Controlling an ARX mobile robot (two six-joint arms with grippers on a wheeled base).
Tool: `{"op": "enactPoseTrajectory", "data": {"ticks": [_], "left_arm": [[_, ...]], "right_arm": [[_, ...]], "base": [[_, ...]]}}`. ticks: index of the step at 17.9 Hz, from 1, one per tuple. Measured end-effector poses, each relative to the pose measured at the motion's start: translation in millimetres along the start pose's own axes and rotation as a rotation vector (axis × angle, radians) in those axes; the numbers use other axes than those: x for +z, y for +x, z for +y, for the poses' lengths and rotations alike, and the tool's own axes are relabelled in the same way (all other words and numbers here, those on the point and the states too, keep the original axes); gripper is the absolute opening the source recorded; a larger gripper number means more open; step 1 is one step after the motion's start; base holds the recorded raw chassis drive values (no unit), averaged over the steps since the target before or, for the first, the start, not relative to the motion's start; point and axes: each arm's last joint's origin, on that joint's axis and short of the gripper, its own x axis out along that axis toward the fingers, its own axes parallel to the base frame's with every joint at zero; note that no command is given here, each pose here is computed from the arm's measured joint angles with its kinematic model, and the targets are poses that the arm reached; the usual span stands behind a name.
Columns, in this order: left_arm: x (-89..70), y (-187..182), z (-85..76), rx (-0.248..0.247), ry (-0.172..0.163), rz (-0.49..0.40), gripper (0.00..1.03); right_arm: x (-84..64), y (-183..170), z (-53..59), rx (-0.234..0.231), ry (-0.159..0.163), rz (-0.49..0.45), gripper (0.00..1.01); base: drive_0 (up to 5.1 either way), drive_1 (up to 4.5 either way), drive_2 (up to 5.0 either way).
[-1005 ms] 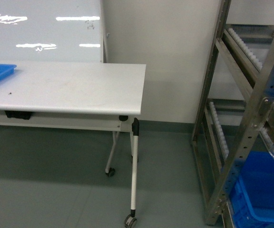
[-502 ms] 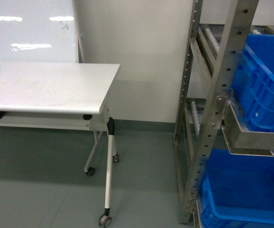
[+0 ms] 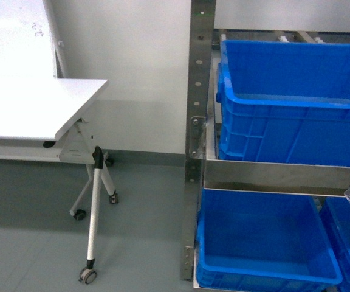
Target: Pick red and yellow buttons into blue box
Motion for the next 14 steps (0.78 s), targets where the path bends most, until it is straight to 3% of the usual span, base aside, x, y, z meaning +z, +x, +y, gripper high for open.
{"op": "enactPoseTrajectory", "data": {"ticks": [14], "left_arm": [[0.3,0.1,0.5,0.005,-0.001,-0.003,0.23]], "right_arm": [[0.8,-0.1,0.1,0.0,0.0,-0.006,0.26]], "base": [[4.9,-3.42,-1.4]]}}
